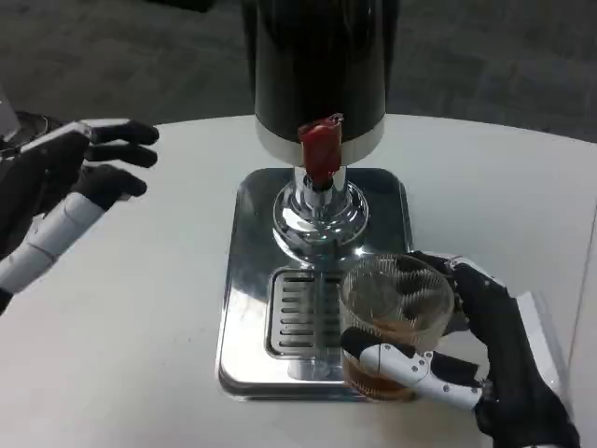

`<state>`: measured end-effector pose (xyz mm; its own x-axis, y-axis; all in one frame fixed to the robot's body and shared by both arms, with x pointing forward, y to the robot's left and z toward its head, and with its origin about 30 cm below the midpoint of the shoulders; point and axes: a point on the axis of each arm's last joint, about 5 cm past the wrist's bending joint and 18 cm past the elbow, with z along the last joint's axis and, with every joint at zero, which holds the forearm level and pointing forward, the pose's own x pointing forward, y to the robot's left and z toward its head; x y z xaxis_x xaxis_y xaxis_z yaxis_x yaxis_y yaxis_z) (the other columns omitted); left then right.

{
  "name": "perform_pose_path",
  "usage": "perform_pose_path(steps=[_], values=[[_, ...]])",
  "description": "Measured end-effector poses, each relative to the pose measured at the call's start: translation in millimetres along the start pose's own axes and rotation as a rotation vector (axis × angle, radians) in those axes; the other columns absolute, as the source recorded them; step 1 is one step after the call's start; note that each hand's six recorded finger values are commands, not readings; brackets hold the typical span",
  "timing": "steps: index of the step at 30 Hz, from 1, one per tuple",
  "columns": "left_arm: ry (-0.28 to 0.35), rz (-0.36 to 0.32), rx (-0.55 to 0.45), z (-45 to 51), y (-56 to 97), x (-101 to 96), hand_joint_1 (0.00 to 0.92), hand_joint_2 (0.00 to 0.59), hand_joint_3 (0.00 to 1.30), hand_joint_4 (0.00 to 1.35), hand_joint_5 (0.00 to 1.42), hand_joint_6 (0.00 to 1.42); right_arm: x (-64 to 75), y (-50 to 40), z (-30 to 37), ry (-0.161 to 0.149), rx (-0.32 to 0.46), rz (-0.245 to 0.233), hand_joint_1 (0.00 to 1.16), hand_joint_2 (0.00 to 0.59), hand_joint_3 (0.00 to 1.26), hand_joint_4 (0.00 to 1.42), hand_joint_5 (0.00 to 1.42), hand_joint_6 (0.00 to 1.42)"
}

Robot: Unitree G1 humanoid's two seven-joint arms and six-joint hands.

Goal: Grasp the cup under the faucet to collect the drink, then remove the cup.

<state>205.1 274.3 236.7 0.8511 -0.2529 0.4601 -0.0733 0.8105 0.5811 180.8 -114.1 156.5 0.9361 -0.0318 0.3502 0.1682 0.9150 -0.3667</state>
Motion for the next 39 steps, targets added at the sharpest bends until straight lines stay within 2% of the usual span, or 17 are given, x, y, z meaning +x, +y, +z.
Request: perform_pose_path(steps=[2,5,8,10,12,15,18,25,27,33,36,39], values=[[0.045,-0.010,0.016,-2.8,-3.6,-8.9,0.000,0.089,0.38,0.36,0.45,0.43,-0.2,-1.1,1.1,-0.005,-0.003,0.002,1.05,0.133,0.99,1.07,1.02,0.63],[0.128,-0.030,0.026,-8.5,-9.4,-21.8,0.000,0.089,0.35,0.31,0.39,0.39,-0.1,-4.7,5.9,-0.038,-0.017,0.001,1.05,0.133,1.00,1.07,1.02,0.64],[0.167,-0.069,0.058,-7.8,-16.2,-27.2,0.000,0.089,0.33,0.26,0.34,0.35,-0.9,-6.0,6.6,-0.043,-0.025,0.008,1.05,0.133,1.00,1.07,1.02,0.65],[0.215,-0.129,0.090,-6.8,-26.5,-30.9,0.000,0.089,0.32,0.25,0.32,0.34,-2.8,-8.8,10.2,-0.058,-0.022,0.003,1.05,0.133,1.00,1.07,1.02,0.65],[0.224,-0.151,0.119,-4.8,-29.9,-30.3,0.000,0.089,0.30,0.23,0.29,0.33,-3.6,-9.8,11.0,-0.061,-0.021,0.001,1.05,0.133,1.00,1.07,1.02,0.65],[0.219,-0.200,0.191,0.7,-35.9,-28.1,0.000,0.089,0.25,0.14,0.20,0.28,-7.5,-11.7,12.9,-0.064,-0.021,0.009,1.05,0.133,1.00,1.07,1.02,0.65],[0.220,-0.219,0.231,2.0,-37.2,-27.1,0.000,0.087,0.21,0.09,0.16,0.24,-10.0,-13.3,13.4,-0.060,-0.023,0.022,1.05,0.133,1.00,1.07,1.02,0.65],[0.216,-0.283,0.296,3.5,-38.8,-25.9,0.000,0.087,0.16,0.02,0.08,0.20,-11.2,-20.1,19.4,-0.093,-0.035,0.050,1.05,0.133,1.01,1.07,1.02,0.65],[0.199,-0.307,0.337,5.8,-37.5,-25.1,0.000,0.087,0.15,0.00,0.07,0.19,-11.3,-21.1,19.4,-0.093,-0.040,0.069,1.05,0.133,1.01,1.07,1.02,0.65],[0.157,-0.357,0.369,9.9,-36.4,-24.0,0.000,0.081,0.12,0.00,0.03,0.17,-13.0,-22.5,20.4,-0.094,-0.036,0.081,1.05,0.133,1.02,1.08,1.02,0.65],[0.130,-0.392,0.375,13.2,-39.4,-23.5,0.000,0.074,0.09,0.00,0.00,0.15,-15.1,-24.3,22.1,-0.100,-0.032,0.092,1.05,0.133,1.02,1.08,1.02,0.65],[0.099,-0.423,0.377,18.1,-43.5,-23.2,0.000,0.075,0.08,0.00,0.00,0.13,-17.5,-24.9,21.2,-0.092,-0.034,0.108,1.05,0.133,1.02,1.08,1.02,0.65]])
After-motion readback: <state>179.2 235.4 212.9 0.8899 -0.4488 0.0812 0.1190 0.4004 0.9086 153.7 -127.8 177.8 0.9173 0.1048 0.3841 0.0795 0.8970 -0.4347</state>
